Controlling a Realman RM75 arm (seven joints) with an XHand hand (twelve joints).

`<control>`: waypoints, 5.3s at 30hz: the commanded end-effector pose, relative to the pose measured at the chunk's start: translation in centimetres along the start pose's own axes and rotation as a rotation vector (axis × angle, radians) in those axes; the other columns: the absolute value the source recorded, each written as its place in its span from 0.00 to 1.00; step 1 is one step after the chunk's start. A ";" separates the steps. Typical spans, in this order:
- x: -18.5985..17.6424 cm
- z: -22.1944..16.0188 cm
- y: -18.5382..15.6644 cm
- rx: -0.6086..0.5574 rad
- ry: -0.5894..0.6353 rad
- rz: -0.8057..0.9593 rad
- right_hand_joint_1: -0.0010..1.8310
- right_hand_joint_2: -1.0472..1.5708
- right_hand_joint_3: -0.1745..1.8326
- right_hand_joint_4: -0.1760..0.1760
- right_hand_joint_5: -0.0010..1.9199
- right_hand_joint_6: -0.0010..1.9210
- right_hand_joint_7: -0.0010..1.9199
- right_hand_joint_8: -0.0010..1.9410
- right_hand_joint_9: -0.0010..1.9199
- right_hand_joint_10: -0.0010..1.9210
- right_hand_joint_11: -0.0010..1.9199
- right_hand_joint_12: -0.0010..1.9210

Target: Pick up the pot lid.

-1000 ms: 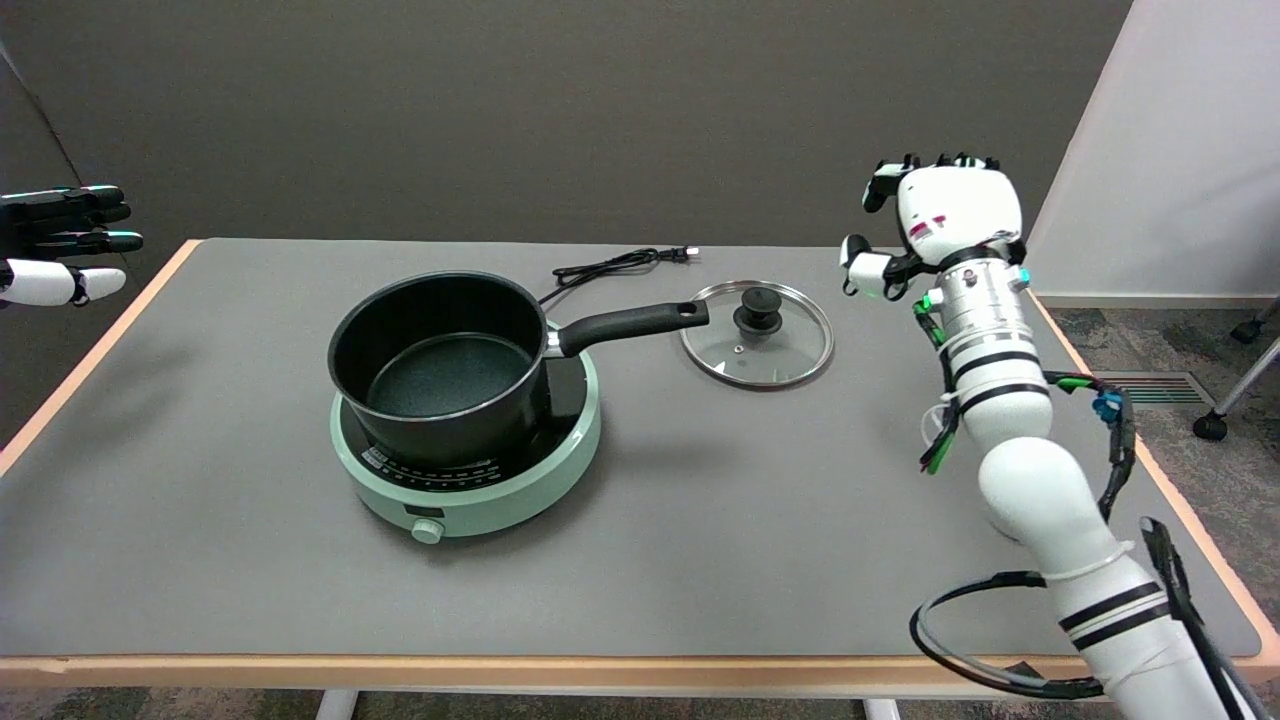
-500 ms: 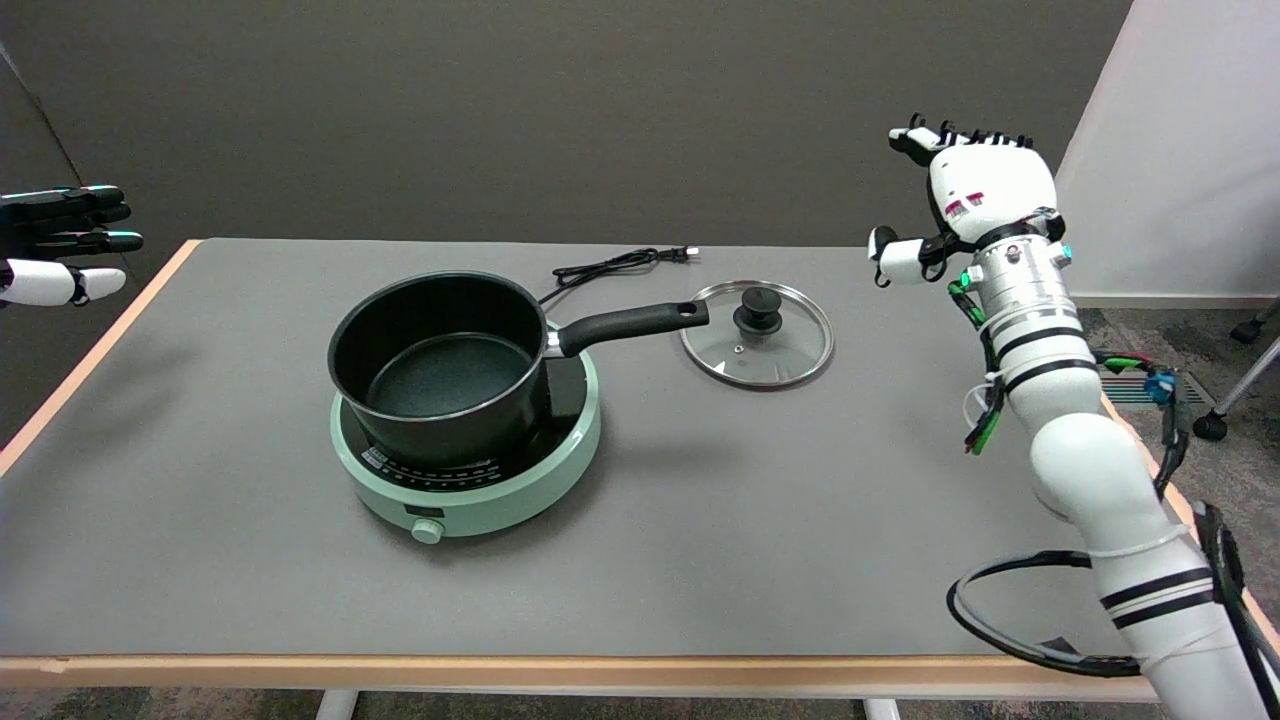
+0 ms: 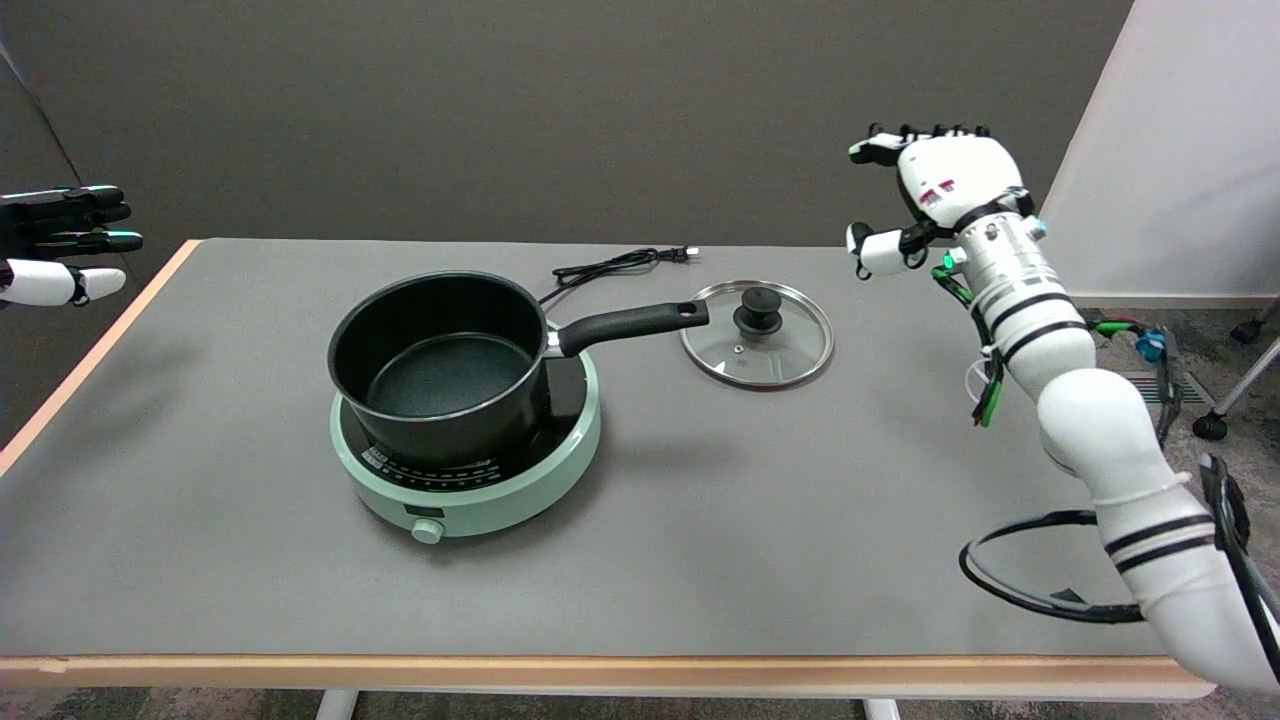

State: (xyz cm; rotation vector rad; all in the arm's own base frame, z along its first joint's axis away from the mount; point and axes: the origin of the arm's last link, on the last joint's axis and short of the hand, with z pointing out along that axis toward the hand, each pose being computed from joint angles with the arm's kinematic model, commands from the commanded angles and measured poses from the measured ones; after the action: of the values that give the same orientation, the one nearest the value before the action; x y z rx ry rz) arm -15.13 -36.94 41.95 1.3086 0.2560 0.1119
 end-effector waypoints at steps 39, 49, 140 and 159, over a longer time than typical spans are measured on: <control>-8.6 4.2 -8.6 0.280 -0.319 0.066 0.38 0.60 0.54 0.85 0.20 0.09 0.28 0.10 0.32 0.18 0.26 0.57; -8.6 4.7 -7.7 0.258 -0.323 0.060 0.38 0.60 0.54 0.86 0.21 0.10 0.29 0.10 0.33 0.19 0.26 0.58; -12.3 5.9 -5.9 0.177 -0.443 0.051 0.45 0.64 0.53 1.00 0.35 0.23 0.42 0.15 0.40 0.29 0.29 0.61; -12.3 6.0 -5.4 0.166 -0.445 0.042 0.49 0.70 0.51 1.00 0.38 0.37 0.47 0.23 0.43 0.32 0.30 0.59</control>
State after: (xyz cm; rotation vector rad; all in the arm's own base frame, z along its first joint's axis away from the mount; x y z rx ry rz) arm -25.77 -46.77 39.37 1.4742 -0.1458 -0.1599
